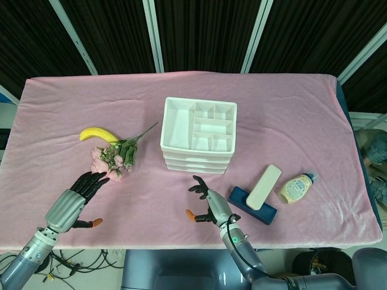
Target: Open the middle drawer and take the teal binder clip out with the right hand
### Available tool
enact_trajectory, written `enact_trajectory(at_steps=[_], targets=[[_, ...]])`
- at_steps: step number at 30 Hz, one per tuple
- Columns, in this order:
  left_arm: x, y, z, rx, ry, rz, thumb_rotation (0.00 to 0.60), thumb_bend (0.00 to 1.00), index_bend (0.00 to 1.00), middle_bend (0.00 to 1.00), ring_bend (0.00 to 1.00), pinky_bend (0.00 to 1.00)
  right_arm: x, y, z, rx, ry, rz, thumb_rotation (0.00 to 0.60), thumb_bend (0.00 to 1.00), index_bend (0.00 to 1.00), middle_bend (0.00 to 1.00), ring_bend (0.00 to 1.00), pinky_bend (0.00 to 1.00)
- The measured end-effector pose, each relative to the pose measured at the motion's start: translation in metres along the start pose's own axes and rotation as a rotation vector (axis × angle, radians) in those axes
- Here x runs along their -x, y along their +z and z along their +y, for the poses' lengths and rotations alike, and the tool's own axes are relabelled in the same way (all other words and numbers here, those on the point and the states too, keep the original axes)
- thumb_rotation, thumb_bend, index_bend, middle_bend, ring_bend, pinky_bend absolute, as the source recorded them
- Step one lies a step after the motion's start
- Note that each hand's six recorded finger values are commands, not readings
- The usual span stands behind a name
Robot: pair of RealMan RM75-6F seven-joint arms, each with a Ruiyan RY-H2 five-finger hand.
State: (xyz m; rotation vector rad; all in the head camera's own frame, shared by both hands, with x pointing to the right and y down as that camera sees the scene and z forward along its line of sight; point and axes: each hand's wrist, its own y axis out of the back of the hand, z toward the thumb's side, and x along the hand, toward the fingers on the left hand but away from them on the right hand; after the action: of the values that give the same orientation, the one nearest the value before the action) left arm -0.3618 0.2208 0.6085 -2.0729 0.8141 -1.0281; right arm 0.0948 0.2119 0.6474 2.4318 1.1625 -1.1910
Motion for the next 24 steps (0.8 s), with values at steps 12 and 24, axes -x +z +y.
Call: enact_trajectory(at_steps=[12, 24], targets=[[-0.002, 0.001, 0.004, -0.002, 0.057, -0.040, 0.600, 0.00, 0.00, 0.00, 0.00, 0.00, 0.013, 0.023, 0.005, 0.054, -0.020, 0.037, 0.600, 0.25, 0.00, 0.57, 0.58, 0.43], [-0.004, 0.002, 0.010, 0.008, 0.098, -0.060, 0.600, 0.00, 0.00, 0.00, 0.00, 0.00, 0.026, 0.025, 0.007, 0.144, -0.026, 0.017, 0.600, 0.26, 0.00, 0.66, 0.67, 0.48]])
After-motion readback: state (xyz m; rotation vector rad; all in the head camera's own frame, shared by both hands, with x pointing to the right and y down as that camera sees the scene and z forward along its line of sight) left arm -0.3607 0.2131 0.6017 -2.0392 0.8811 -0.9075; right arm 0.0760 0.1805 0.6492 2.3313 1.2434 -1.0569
